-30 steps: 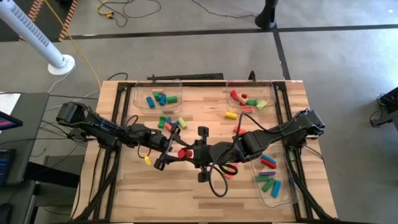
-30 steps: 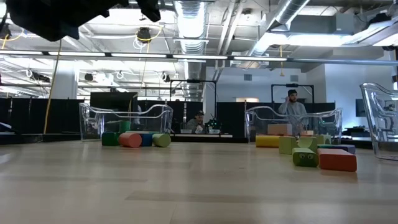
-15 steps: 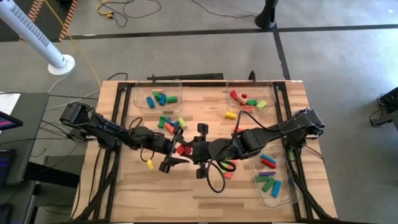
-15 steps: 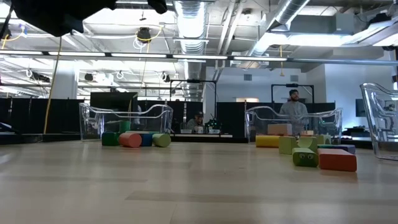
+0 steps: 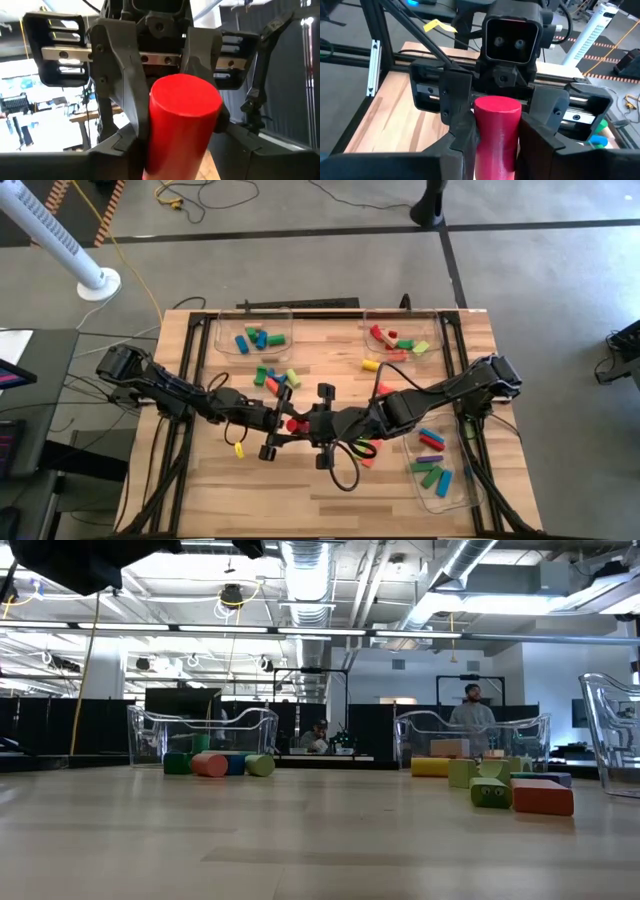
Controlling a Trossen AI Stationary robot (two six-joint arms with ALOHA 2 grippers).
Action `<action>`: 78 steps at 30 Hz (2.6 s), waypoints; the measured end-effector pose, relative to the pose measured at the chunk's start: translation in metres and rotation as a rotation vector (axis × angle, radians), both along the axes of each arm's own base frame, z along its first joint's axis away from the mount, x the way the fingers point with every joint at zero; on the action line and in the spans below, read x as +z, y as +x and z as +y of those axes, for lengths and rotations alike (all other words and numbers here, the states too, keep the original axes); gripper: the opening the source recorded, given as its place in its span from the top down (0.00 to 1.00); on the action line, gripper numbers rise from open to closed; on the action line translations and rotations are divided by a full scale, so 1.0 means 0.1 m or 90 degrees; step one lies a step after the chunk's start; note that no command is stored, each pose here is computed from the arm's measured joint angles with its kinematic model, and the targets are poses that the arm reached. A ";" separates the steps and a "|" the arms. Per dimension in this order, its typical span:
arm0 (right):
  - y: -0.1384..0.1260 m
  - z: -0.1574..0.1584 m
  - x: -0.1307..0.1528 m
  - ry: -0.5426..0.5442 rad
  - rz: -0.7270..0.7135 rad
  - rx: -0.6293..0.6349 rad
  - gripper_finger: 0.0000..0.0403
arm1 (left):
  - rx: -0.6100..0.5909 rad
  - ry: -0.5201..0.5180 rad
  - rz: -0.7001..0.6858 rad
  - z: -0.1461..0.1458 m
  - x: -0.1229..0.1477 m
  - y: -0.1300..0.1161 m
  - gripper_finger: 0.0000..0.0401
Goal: Sort blocks by size
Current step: Put the red cylindrical block into the top left transparent bin
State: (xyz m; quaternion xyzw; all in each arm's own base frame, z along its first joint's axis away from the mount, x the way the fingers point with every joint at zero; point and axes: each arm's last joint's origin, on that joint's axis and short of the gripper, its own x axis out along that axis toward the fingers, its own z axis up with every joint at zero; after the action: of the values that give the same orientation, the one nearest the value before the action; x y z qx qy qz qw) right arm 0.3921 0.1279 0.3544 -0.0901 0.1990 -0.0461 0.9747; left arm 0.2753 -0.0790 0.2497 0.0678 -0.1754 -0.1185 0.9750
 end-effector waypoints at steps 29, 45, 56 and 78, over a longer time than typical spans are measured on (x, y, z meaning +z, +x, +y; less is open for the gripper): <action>0.00 0.00 -0.03 -0.009 0.003 0.001 0.61 | 0.014 0.028 0.058 0.00 -0.09 0.02 0.70; -0.14 -0.02 0.14 -0.067 -0.016 -0.059 0.32 | 0.025 0.065 0.119 0.04 0.03 -0.12 0.70; -0.29 -0.06 -0.05 -0.151 0.141 -0.069 0.32 | 0.252 0.119 0.245 0.39 0.28 -0.59 0.70; -0.29 -0.08 -0.06 -0.137 0.140 -0.077 0.32 | 0.564 0.021 0.426 1.31 0.21 -1.07 0.70</action>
State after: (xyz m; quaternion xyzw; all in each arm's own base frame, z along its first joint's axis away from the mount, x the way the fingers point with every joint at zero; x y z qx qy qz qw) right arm 0.3636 0.1199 0.3487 -0.1863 0.3032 -0.1153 0.9274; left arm 0.1680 0.0521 0.2708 0.1088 0.1911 0.2851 0.9329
